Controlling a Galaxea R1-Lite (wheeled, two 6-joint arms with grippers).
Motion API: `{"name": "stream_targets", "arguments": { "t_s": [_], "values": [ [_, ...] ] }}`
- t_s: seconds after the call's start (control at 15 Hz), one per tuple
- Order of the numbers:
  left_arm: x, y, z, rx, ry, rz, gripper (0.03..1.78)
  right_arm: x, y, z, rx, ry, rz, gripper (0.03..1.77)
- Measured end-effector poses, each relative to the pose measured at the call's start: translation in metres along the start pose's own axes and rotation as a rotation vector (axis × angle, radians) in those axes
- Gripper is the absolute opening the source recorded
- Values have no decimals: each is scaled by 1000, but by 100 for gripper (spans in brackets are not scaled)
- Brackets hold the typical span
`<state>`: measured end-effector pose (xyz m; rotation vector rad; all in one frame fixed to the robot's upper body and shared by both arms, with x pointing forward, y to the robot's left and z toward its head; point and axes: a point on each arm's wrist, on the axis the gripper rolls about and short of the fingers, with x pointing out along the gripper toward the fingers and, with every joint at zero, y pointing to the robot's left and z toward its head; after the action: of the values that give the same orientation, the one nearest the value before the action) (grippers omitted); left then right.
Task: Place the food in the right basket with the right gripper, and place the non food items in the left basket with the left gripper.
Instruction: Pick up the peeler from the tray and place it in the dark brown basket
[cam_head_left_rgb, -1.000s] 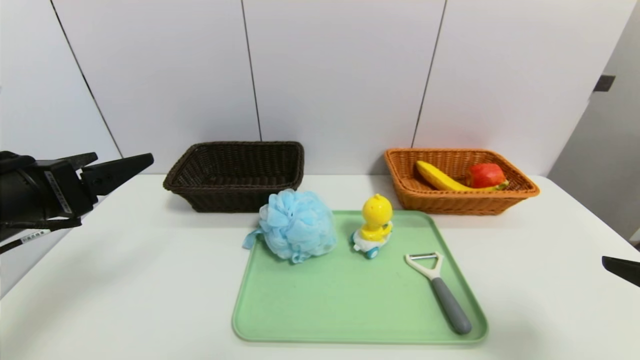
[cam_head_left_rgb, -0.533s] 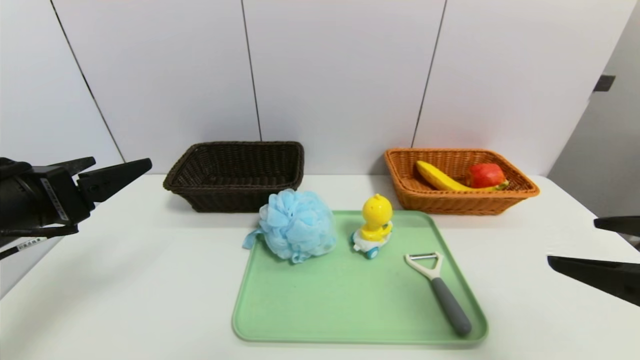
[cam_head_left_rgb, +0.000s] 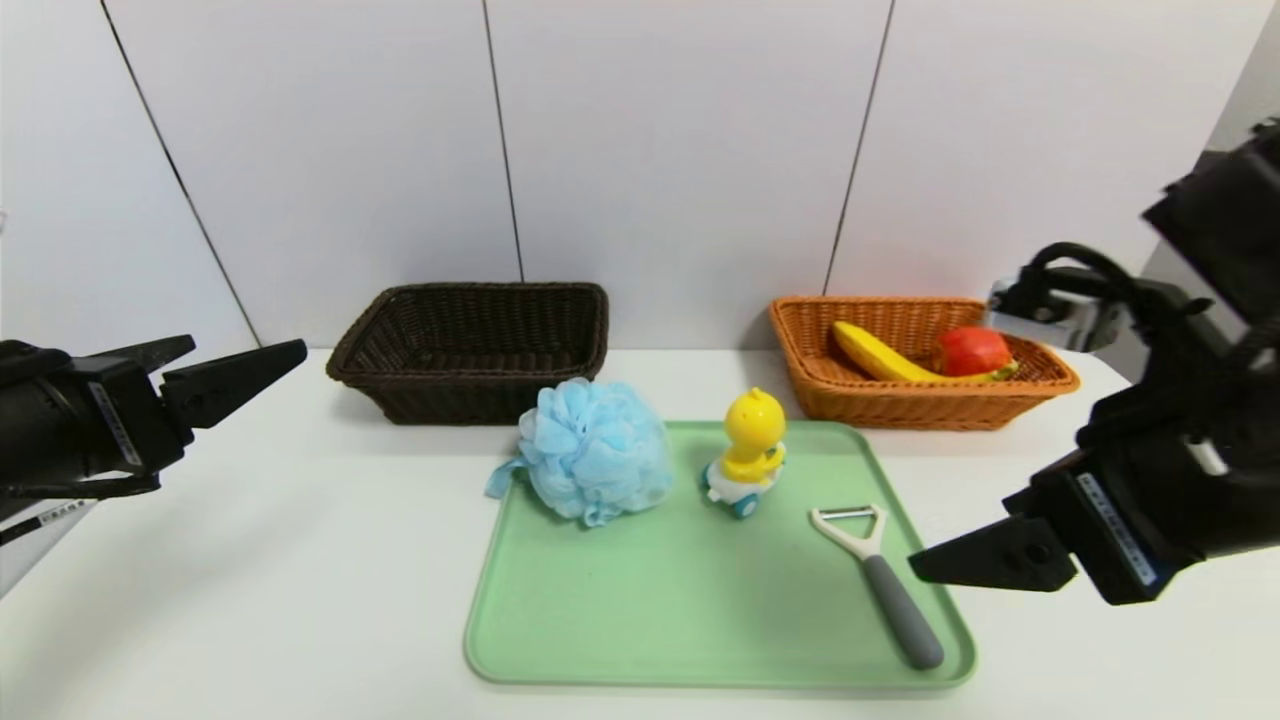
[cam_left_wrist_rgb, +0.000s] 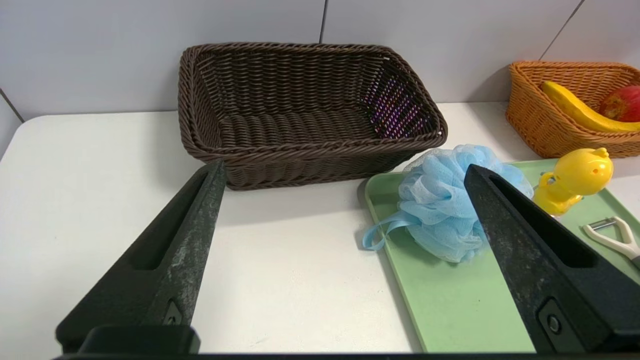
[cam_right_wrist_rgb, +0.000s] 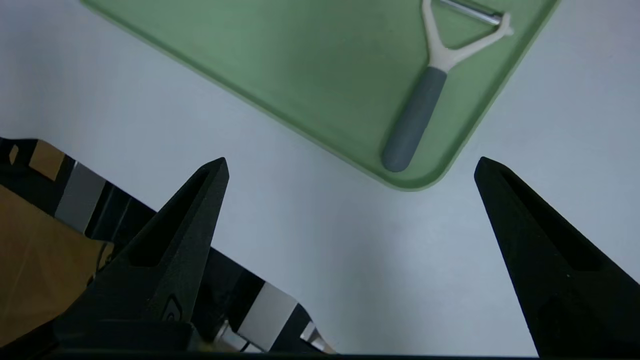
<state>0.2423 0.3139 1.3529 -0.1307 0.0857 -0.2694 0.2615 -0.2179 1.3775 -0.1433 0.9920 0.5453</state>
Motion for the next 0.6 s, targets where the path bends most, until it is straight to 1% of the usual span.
{"name": "stream_targets", "arguments": {
  "t_s": [0.13, 0.27, 0.47, 0.6],
  "values": [
    [-3, 0, -3, -2, 6, 1, 169, 26, 2, 11, 2, 120, -15, 170],
    [-4, 0, -4, -2, 4, -1, 169, 50, 0, 17, 10, 198, -37, 170],
    [-5, 0, -4, -2, 3, 0, 169, 77, -7, 20, 29, 269, -69, 170],
    [-5, 0, -4, -3, 4, 0, 169, 90, -13, 19, 42, 290, -93, 170]
  ]
}}
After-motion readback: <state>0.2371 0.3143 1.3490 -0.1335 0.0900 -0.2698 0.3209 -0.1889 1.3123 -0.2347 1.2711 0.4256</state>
